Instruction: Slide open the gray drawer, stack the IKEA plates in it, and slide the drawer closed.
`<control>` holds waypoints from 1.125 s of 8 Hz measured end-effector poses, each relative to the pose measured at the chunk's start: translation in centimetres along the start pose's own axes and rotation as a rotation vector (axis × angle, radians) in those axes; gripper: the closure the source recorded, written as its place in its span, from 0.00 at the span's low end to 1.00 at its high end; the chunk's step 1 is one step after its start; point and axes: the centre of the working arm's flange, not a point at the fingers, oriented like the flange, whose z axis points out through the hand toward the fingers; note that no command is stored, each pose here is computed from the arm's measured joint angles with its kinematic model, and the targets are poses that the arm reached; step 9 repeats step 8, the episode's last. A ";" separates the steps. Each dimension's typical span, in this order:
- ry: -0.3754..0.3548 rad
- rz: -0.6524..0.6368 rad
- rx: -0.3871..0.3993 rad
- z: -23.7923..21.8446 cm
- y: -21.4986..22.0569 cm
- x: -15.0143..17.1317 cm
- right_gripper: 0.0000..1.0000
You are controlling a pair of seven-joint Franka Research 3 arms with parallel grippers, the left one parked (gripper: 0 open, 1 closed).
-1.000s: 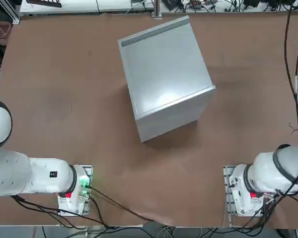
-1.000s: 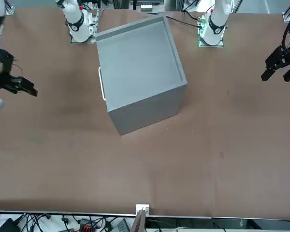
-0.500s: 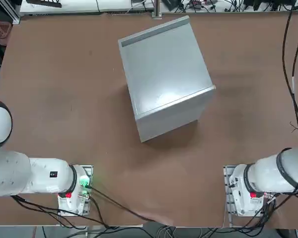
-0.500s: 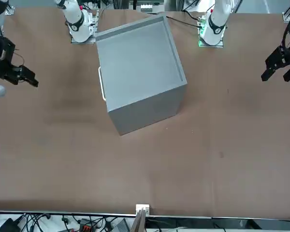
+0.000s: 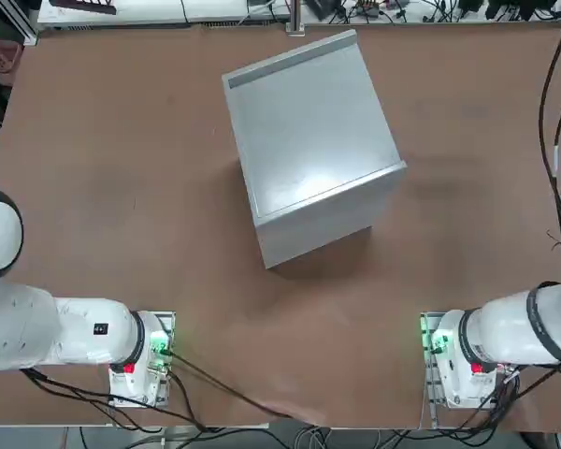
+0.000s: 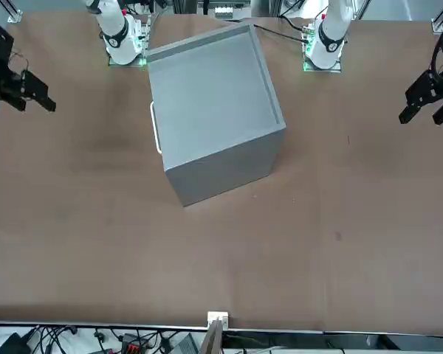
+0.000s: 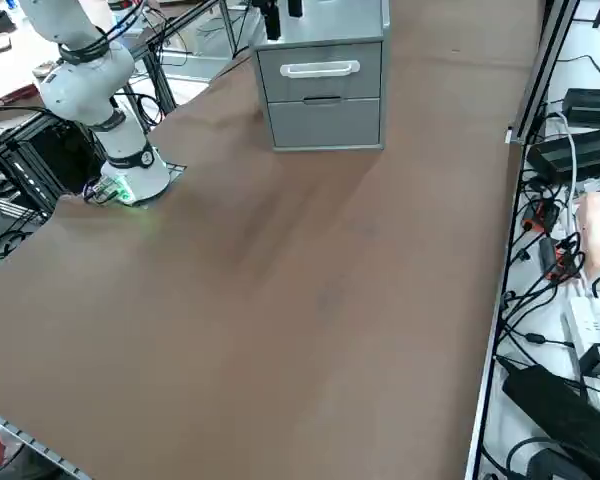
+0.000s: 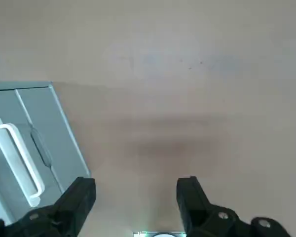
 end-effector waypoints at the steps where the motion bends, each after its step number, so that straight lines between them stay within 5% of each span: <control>1: 0.001 0.004 0.008 -0.1 0.2 -0.2 0.00; 9: 0.015 0.020 -0.058 -0.6 1.9 -0.1 0.00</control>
